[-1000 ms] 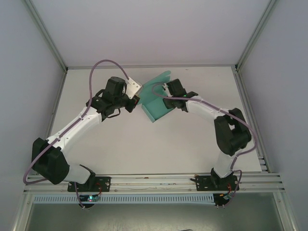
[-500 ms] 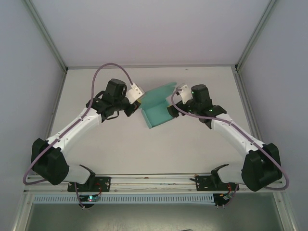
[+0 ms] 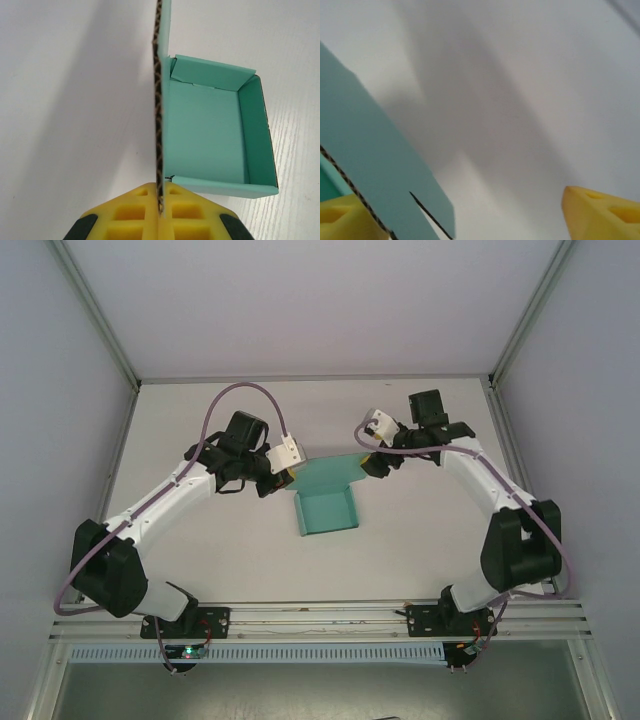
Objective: Assemble paper box
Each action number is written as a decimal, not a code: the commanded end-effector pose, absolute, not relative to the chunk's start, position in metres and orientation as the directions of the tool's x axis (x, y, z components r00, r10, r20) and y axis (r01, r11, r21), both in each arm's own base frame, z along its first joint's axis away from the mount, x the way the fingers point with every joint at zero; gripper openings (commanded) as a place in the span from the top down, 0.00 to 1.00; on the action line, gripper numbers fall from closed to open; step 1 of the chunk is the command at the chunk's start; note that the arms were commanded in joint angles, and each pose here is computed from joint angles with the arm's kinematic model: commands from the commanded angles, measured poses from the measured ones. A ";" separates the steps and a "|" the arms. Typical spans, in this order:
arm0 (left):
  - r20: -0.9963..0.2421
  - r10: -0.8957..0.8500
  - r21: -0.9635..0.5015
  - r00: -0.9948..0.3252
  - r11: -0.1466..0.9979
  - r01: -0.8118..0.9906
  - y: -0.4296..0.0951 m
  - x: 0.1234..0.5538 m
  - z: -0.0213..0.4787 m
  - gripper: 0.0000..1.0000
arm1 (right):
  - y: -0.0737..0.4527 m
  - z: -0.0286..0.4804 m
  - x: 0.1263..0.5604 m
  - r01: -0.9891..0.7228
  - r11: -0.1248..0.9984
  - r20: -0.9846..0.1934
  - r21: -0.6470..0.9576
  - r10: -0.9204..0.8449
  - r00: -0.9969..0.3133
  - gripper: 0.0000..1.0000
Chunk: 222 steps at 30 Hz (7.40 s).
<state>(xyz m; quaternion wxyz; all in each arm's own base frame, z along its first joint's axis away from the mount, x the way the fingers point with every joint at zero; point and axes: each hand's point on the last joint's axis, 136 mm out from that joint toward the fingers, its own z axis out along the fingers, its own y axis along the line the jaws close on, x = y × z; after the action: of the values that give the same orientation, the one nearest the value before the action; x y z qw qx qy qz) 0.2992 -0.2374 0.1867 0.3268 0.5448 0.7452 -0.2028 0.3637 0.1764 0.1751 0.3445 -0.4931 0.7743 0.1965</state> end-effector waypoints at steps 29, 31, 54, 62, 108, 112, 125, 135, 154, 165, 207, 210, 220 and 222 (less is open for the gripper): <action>-0.639 0.700 0.071 -0.320 0.468 0.881 -0.222 0.344 0.152 1.00 | 0.191 0.121 0.337 -0.934 0.293 -0.561 0.206 -0.746 -0.358 0.76; -0.635 0.702 0.073 -0.322 0.470 0.880 -0.222 0.346 0.150 1.00 | 0.190 0.120 0.335 -0.933 0.294 -0.553 0.206 -0.752 -0.359 0.76; -0.675 0.158 -0.074 -0.720 0.957 0.279 -0.233 0.444 0.149 1.00 | 0.227 0.162 0.436 -0.208 0.962 -0.697 0.177 -0.026 -0.717 1.00; -0.645 0.126 -0.142 -0.754 0.950 0.280 -0.257 0.439 0.132 1.00 | 0.237 0.183 0.462 -0.044 0.909 -0.719 0.415 0.298 -0.628 1.00; -0.553 0.013 -0.250 -0.833 0.951 0.181 -0.223 0.335 0.075 0.69 | 0.207 0.030 0.346 -0.211 0.977 -0.687 -0.006 -0.157 -0.709 1.00; -0.555 -0.001 -0.274 -0.832 0.944 0.182 -0.220 0.326 0.095 0.51 | 0.206 0.018 0.338 -0.221 0.974 -0.677 -0.037 -0.188 -0.711 1.00; -0.625 -0.219 -0.359 -0.749 0.933 0.027 -0.189 0.357 0.206 0.00 | 0.214 -0.001 0.326 -0.329 0.937 -0.690 -0.122 -0.318 -0.650 1.00; -0.393 -0.167 -0.498 -0.904 0.865 0.057 -0.211 0.422 0.127 0.04 | 0.221 -0.002 0.324 -0.378 0.918 -0.730 -0.117 -0.338 -0.594 1.00; -0.167 -0.286 -0.706 -0.944 0.702 -0.088 -0.222 0.385 0.056 0.45 | 0.228 -0.009 0.307 -0.437 0.888 -0.711 -0.147 -0.402 -0.577 0.96; -0.168 -0.274 -0.565 -0.947 0.814 -0.136 -0.197 0.363 0.017 0.57 | 0.223 -0.006 0.278 -0.530 0.838 -0.660 -0.130 -0.472 -0.584 0.45; -0.077 -0.279 -0.594 -0.957 0.784 -0.181 -0.180 0.327 -0.049 0.90 | 0.231 0.070 0.340 -0.092 0.789 -0.363 0.607 0.172 -0.916 0.02; -0.070 -0.297 -0.600 -0.952 0.776 -0.197 -0.173 0.325 -0.052 0.90 | 0.241 0.065 0.344 -0.064 0.736 -0.300 0.673 0.193 -0.934 0.02; -0.103 -0.286 -0.629 -0.953 0.761 -0.161 -0.177 0.332 -0.046 0.90 | 0.285 0.087 0.354 -0.141 0.471 -0.251 0.871 0.179 -0.951 0.29; -0.133 -0.280 -0.653 -0.951 0.746 -0.129 -0.181 0.337 -0.041 0.88 | 0.285 0.093 0.354 -0.146 0.434 -0.250 0.889 0.191 -0.949 0.40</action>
<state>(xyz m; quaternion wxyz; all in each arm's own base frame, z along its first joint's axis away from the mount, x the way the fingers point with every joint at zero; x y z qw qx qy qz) 0.3935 -0.2112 0.0509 0.2376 -0.0421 0.8704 -0.4292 0.3492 0.2716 0.0620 0.1483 0.0364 0.8730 0.4632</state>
